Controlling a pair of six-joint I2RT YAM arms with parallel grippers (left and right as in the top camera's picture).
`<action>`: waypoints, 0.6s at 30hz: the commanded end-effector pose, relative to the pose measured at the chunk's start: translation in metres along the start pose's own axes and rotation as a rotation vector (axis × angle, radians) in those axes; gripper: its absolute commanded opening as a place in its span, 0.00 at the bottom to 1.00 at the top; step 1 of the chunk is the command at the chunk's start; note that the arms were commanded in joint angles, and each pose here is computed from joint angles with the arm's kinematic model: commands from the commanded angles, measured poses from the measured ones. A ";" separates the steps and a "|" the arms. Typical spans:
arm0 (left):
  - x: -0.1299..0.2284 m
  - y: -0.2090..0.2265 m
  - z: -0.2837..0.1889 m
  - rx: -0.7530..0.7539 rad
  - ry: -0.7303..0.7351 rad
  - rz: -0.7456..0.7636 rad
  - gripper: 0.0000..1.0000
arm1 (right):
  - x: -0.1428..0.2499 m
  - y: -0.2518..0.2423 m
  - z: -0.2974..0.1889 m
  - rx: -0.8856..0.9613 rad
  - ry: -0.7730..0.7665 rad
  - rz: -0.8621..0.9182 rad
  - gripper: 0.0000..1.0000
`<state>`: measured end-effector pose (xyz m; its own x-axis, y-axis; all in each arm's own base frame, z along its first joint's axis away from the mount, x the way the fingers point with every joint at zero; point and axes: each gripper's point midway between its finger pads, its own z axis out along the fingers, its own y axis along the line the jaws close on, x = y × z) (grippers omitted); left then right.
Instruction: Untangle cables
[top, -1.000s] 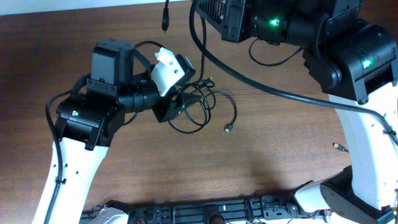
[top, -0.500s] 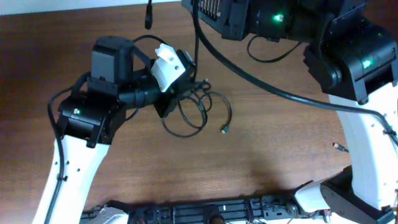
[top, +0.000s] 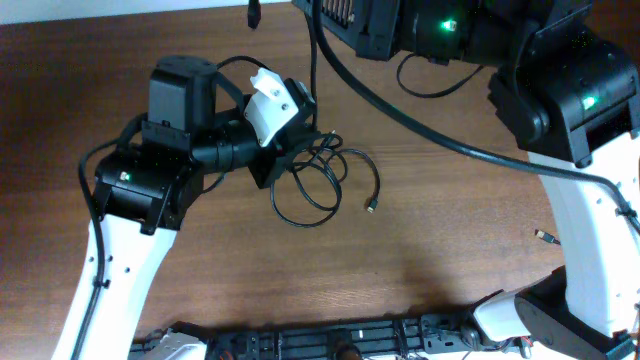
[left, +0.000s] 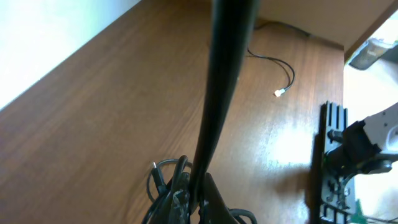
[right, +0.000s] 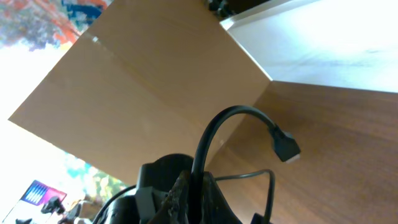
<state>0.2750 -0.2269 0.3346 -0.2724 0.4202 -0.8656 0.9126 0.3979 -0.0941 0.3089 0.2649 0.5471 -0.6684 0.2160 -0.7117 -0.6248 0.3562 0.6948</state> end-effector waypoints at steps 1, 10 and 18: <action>-0.001 -0.001 0.001 0.011 -0.002 -0.151 0.00 | -0.018 0.004 -0.014 0.022 -0.076 -0.023 0.04; -0.020 -0.030 -0.021 0.095 -0.080 -0.203 0.00 | -0.036 -0.059 -0.050 0.222 -0.121 -0.037 0.99; -0.060 -0.024 -0.110 -0.141 -0.332 -0.116 0.00 | 0.006 -0.143 -0.110 0.516 0.057 -0.020 0.99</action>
<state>0.2478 -0.1934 0.3996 -0.3242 0.1978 -0.9251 0.8469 0.4964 -0.1906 0.3598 0.1253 0.4658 -0.7169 0.3020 -0.6284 -0.2798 0.7009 0.6560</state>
